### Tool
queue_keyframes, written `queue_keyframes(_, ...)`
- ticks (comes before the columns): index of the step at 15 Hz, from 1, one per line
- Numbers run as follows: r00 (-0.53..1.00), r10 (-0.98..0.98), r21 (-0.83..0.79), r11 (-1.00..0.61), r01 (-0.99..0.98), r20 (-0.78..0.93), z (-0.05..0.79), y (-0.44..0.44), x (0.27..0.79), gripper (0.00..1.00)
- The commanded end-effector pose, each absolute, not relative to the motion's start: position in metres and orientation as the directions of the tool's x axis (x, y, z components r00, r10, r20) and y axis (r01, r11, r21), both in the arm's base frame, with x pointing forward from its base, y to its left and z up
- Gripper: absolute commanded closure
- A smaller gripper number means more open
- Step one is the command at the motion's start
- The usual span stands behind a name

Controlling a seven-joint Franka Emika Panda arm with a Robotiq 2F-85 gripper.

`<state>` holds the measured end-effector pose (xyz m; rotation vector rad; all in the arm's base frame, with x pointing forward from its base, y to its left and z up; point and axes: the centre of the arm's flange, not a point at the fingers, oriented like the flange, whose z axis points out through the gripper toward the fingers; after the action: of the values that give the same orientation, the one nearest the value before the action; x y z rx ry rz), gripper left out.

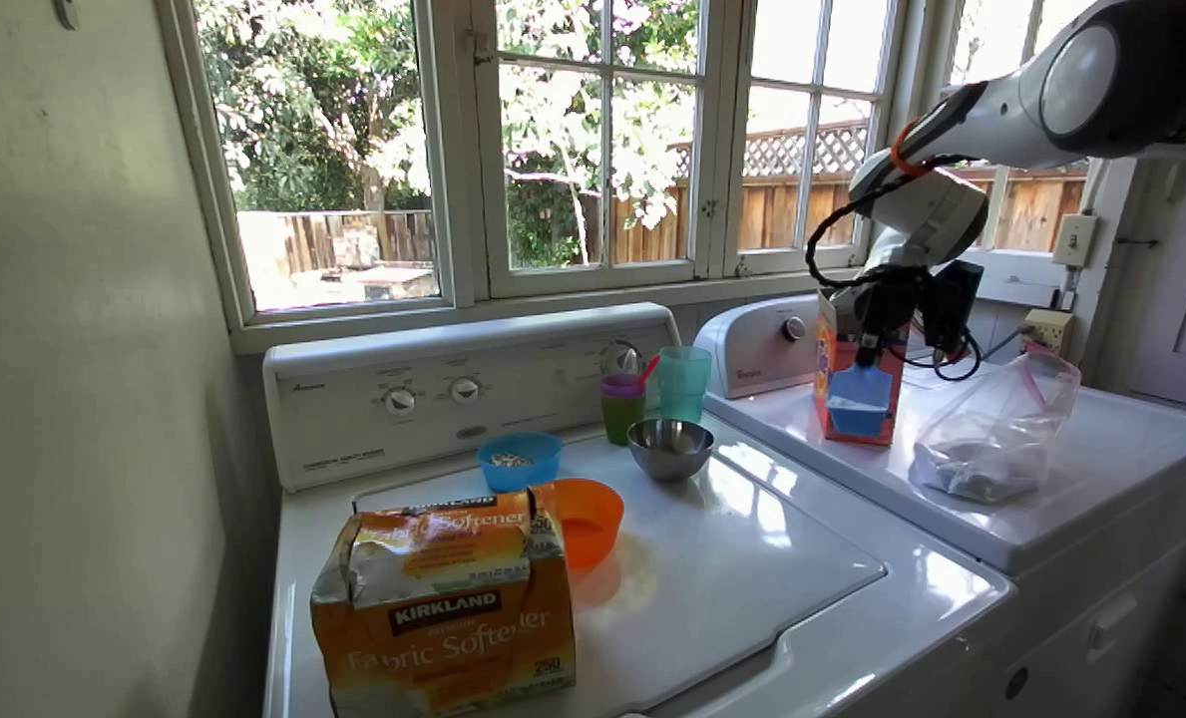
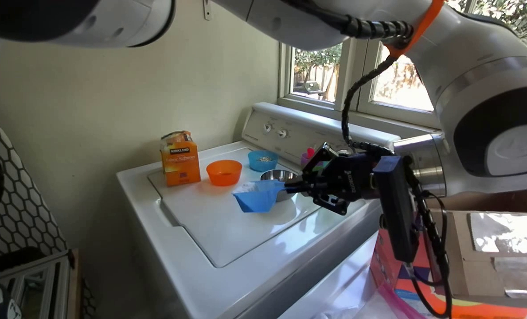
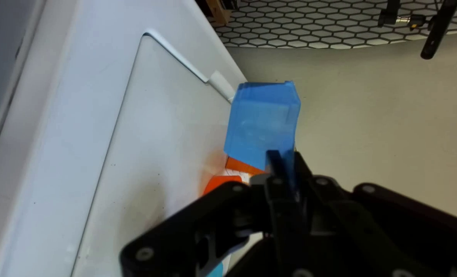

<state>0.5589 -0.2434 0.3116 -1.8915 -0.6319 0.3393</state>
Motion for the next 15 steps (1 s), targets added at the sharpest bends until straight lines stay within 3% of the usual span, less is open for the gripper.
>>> queue_keyframes(1, 0.778, 0.626, -0.911, -0.29, 0.292, 0.051, 0.321, -0.228, 0.55, 0.98)
queue_keyframes(9, 0.738, 0.67, -0.888, -0.293, 0.354, 0.074, 0.352, -0.218, 0.554, 0.98)
queue_keyframes(15, 0.672, 0.734, -0.912, -0.205, 0.355, 0.097, 0.356, -0.213, 0.552, 0.98)
